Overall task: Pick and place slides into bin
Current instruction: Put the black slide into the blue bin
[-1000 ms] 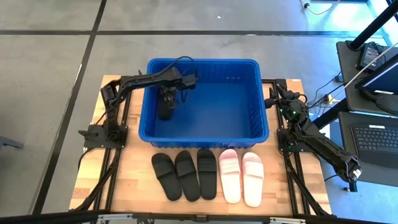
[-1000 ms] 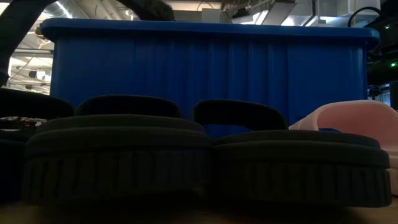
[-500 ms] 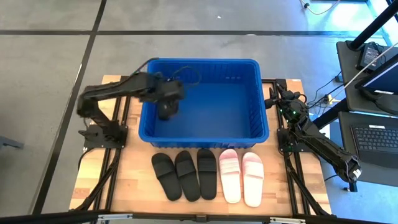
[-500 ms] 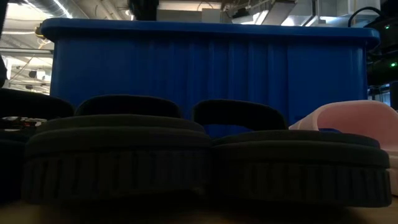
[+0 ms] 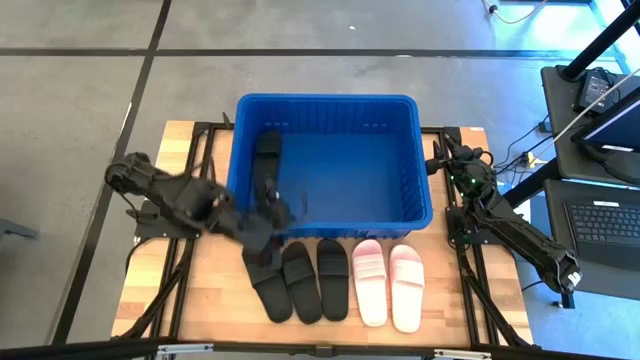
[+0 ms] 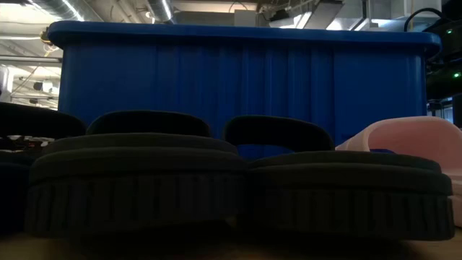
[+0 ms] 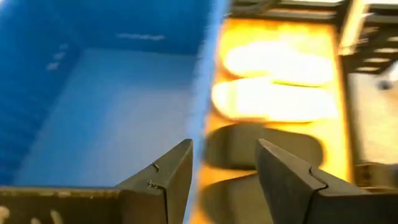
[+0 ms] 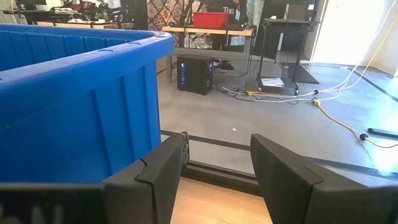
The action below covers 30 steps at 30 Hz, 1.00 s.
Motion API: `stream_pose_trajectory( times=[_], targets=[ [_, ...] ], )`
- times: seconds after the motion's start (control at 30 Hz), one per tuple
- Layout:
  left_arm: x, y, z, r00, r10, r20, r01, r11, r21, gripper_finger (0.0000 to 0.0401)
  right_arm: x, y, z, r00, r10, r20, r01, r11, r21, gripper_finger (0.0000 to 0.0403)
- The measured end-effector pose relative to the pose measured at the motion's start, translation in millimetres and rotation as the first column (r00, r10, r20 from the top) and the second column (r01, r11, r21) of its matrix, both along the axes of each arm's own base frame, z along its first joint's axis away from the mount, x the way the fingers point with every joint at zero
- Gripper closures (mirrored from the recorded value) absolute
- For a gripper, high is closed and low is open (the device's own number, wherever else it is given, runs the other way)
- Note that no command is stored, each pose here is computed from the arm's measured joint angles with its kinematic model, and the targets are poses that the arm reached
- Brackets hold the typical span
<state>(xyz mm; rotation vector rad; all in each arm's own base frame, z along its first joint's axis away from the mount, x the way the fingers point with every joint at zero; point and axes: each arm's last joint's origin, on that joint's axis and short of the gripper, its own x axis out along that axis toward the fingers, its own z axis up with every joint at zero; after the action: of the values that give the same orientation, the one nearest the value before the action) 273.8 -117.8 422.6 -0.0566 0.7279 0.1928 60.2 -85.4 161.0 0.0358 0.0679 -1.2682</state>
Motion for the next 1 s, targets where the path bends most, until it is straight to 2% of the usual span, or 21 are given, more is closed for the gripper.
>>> stream_pose_trajectory(
  times=[0.1,0.23,0.4,0.57,0.7,0.87,1.0],
  targets=[
    [4.4,-27.0,-11.0,1.0,-0.02,-0.004,0.019,0.999,-0.037,0.0234,0.0,0.0,0.0,1.0,0.0,0.0,0.0,1.0,0.0,0.021],
    [13.6,-58.5,-38.7,0.997,0.011,-0.08,-0.017,0.997,-0.077,0.0234,0.0,0.0,0.0,1.0,0.0,0.0,0.0,1.0,0.0,0.021],
    [23.3,-87.7,-80.1,0.97,0.11,-0.218,-0.135,0.985,-0.107,0.0234,0.0,0.0,0.0,1.0,0.0,0.0,0.0,1.0,0.0,0.021],
    [25.2,-102.9,-118.2,0.886,0.23,-0.402,-0.291,0.952,-0.097,0.0234,0.0,0.0,0.0,1.0,0.001,0.0,-0.001,1.0,0.0,0.021],
    [28.6,-108.7,-144.4,0.803,0.283,-0.524,-0.359,0.932,-0.046,0.0234,0.0,0.0,0.0,1.0,0.001,0.0,-0.001,1.0,0.0,0.021],
    [33.8,-110.5,-170.8,0.718,0.359,-0.596,-0.413,0.909,0.05,0.0234,0.0,0.0,0.0,1.0,0.001,0.0,-0.001,1.0,0.0,0.021],
    [39.0,-109.1,-185.2,0.664,0.375,-0.647,-0.428,0.9,0.084,0.0234,0.0,0.0,0.0,1.0,0.001,0.0,-0.001,1.0,0.0,0.021]
  ],
)
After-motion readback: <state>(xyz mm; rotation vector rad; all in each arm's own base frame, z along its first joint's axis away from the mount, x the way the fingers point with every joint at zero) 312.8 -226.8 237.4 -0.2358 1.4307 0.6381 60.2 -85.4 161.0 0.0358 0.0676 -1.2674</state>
